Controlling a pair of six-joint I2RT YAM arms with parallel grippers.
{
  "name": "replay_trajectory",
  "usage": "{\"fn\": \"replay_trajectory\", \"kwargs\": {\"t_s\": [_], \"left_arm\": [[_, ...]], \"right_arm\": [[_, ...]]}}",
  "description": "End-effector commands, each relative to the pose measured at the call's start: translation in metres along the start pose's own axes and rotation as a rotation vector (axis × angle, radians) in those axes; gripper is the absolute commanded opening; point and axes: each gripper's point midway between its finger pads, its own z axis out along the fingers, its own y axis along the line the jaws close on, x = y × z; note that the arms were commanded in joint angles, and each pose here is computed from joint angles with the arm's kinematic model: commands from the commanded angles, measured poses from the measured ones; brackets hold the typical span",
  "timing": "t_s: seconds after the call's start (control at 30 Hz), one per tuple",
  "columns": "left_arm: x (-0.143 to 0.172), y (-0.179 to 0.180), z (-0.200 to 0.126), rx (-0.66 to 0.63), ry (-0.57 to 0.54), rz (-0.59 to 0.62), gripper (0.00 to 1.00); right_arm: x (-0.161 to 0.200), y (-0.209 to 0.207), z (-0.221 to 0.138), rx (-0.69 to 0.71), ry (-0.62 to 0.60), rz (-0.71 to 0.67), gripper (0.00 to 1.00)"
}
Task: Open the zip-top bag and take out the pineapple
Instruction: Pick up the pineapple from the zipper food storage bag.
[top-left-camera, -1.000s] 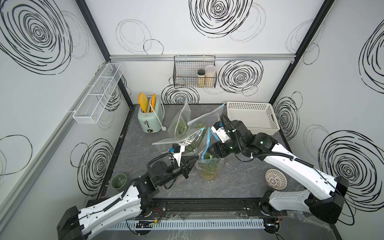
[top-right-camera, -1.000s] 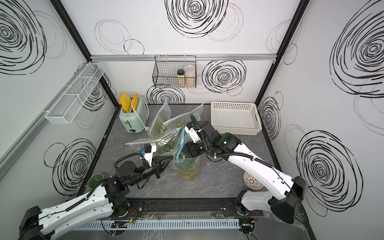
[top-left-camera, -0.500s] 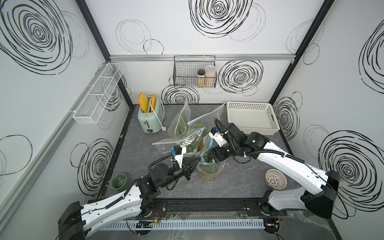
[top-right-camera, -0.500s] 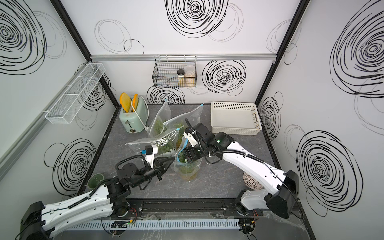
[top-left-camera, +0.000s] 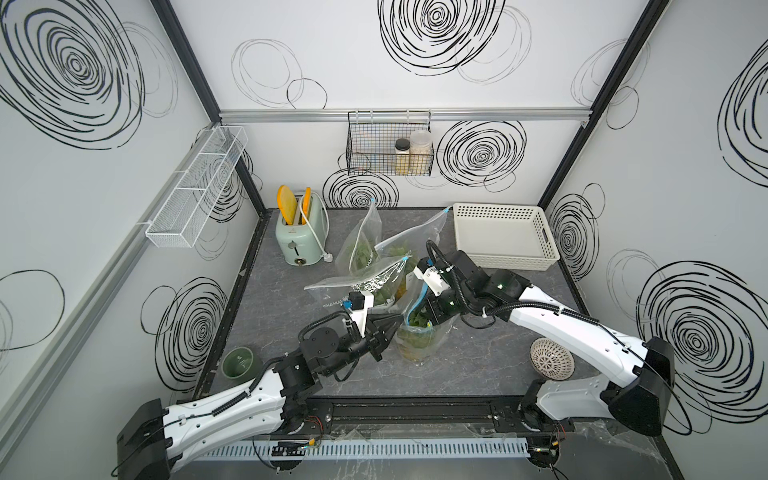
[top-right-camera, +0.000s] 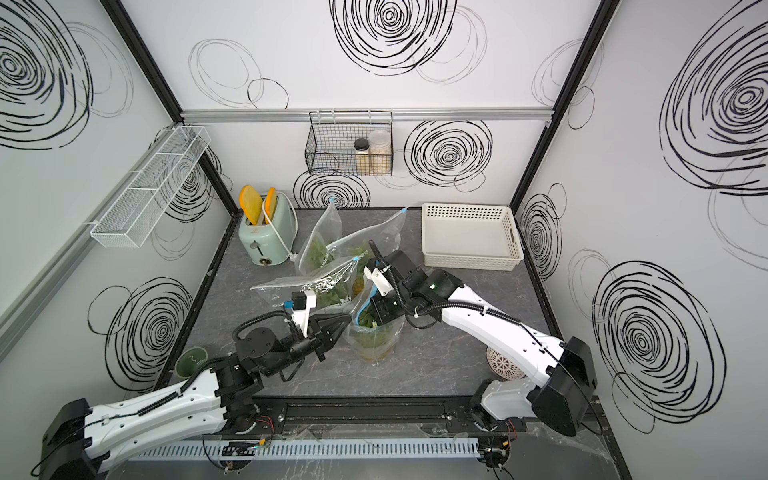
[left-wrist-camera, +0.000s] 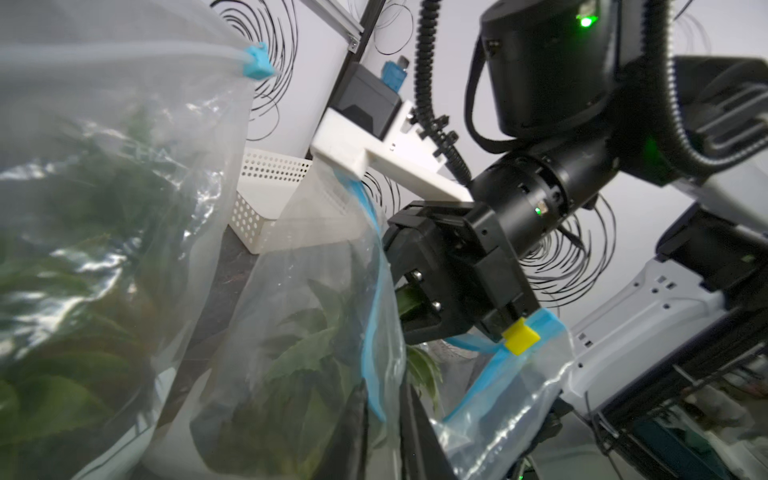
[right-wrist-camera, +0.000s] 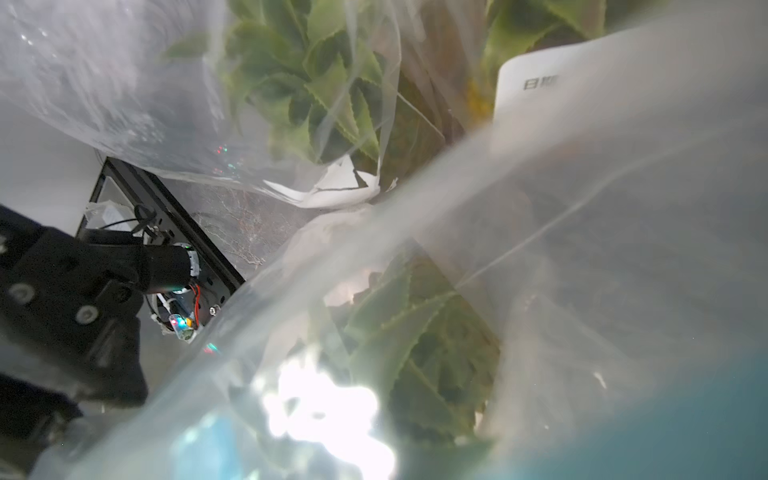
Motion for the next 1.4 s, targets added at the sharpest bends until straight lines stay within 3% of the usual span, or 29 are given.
{"fn": "replay_trajectory", "kwargs": {"t_s": [0.0, 0.07, 0.2, 0.37, 0.47, 0.83, 1.13, 1.37], "left_arm": [[-0.02, -0.012, 0.003, 0.024, -0.043, -0.008, 0.5], [-0.021, -0.018, 0.005, 0.047, -0.025, -0.011, 0.75], [-0.015, -0.042, 0.008, 0.173, 0.026, -0.012, 0.99], [0.004, -0.064, 0.009, 0.318, 0.093, -0.031, 0.96], [0.017, -0.069, 0.012, 0.338, 0.13, -0.02, 0.96], [0.047, -0.067, 0.041, 0.243, 0.13, -0.039, 0.96], [0.035, -0.066, 0.067, 0.254, -0.007, -0.112, 0.96], [0.016, -0.05, 0.077, 0.188, -0.132, -0.15, 0.96]], "right_arm": [[0.027, -0.009, -0.016, 0.026, 0.089, 0.063, 0.0], [0.009, -0.008, -0.043, 0.024, 0.005, 0.045, 0.0], [-0.024, -0.01, -0.101, 0.019, -0.181, 0.024, 0.0], [-0.047, -0.027, -0.15, 0.048, -0.291, 0.041, 0.0], [-0.059, -0.033, -0.165, 0.048, -0.341, 0.042, 0.0], [-0.101, -0.02, -0.215, 0.0, -0.472, -0.004, 0.0], [-0.111, 0.003, -0.24, -0.074, -0.532, -0.033, 0.0], [-0.113, 0.017, -0.251, -0.124, -0.559, -0.053, 0.0]]}}
